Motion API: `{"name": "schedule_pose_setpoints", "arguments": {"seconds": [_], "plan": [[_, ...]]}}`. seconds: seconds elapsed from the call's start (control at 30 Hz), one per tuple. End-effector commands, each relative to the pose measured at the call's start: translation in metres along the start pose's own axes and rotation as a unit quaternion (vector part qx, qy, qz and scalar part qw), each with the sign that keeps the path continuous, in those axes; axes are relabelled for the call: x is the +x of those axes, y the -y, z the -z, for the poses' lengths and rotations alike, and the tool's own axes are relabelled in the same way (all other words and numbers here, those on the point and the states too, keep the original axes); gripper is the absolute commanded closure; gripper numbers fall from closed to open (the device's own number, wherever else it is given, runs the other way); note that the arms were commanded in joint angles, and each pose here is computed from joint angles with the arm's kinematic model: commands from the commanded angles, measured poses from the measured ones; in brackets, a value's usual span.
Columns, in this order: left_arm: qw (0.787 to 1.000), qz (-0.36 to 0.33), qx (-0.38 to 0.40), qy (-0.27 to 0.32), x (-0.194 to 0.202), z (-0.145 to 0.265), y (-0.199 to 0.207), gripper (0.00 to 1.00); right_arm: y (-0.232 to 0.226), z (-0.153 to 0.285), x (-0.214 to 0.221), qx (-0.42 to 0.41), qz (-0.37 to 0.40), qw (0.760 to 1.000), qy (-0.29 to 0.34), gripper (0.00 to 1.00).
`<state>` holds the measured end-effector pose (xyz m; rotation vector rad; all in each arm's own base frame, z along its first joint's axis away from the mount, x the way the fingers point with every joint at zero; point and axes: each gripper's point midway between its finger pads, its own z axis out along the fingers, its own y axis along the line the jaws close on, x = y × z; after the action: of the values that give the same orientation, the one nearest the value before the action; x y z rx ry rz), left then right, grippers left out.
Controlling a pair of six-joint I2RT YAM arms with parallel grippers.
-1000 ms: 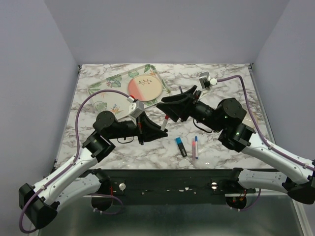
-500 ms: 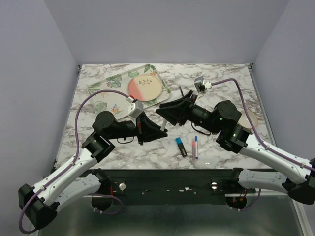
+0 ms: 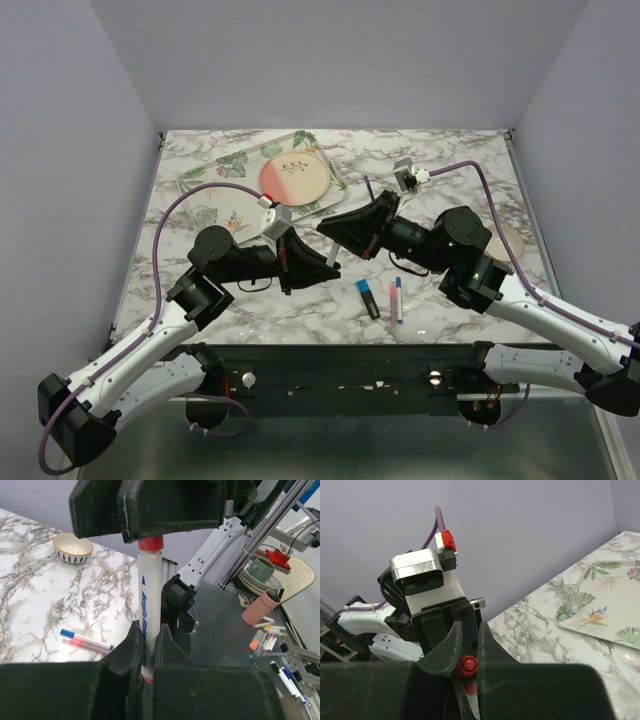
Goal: Insert the pens into the pen caps
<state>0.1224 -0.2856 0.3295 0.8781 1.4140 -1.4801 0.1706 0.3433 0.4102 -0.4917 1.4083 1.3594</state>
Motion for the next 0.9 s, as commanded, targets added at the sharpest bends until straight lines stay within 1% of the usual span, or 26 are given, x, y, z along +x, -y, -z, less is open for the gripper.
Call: {"name": "schedule_pose_setpoints", "arguments": {"seconds": [0.0,0.03,0.13,0.27,0.33,0.43,0.57,0.63,0.67,0.73,0.77,0.87], "plan": [[1.000,-0.014,0.018,0.008,-0.006,0.000,0.006,1.00,-0.008,0.003,0.010,-0.029,0.012,0.999,-0.021,0.96],[1.000,-0.013,0.020,0.009,-0.007,0.000,0.008,1.00,-0.007,0.004,0.016,-0.028,0.015,0.999,-0.033,0.99],[0.999,-0.019,0.023,0.017,-0.015,-0.001,0.010,1.00,-0.006,0.008,0.032,-0.034,0.019,0.997,-0.069,0.99],[0.998,-0.051,0.016,0.037,-0.027,0.001,0.010,1.00,-0.009,0.016,0.060,-0.054,0.006,0.989,-0.134,0.99],[0.997,-0.060,0.001,0.042,-0.032,0.000,0.005,1.00,-0.005,0.021,0.077,-0.049,-0.007,0.984,-0.170,0.99],[0.996,-0.073,-0.016,0.047,-0.039,-0.001,-0.001,1.00,0.005,0.030,0.097,-0.025,-0.029,0.979,-0.202,0.99],[0.994,-0.082,-0.033,0.059,-0.046,-0.004,-0.010,1.00,0.011,0.037,0.116,-0.013,-0.063,0.974,-0.216,0.99],[0.993,-0.085,-0.038,0.066,-0.052,-0.007,-0.015,1.00,0.010,0.035,0.115,-0.017,-0.072,0.977,-0.202,0.99],[0.993,-0.088,-0.034,0.067,-0.055,-0.008,-0.014,1.00,0.018,0.038,0.126,-0.005,-0.077,0.975,-0.207,0.99],[0.992,-0.095,-0.038,0.075,-0.064,-0.010,-0.017,1.00,0.021,0.039,0.129,-0.003,-0.081,0.976,-0.203,0.99],[0.992,-0.096,-0.041,0.078,-0.067,-0.011,-0.018,1.00,0.025,0.041,0.137,0.003,-0.085,0.974,-0.210,0.99],[0.991,-0.097,-0.040,0.086,-0.079,-0.014,-0.021,1.00,0.027,0.041,0.145,-0.003,-0.092,0.973,-0.210,0.99]]}}
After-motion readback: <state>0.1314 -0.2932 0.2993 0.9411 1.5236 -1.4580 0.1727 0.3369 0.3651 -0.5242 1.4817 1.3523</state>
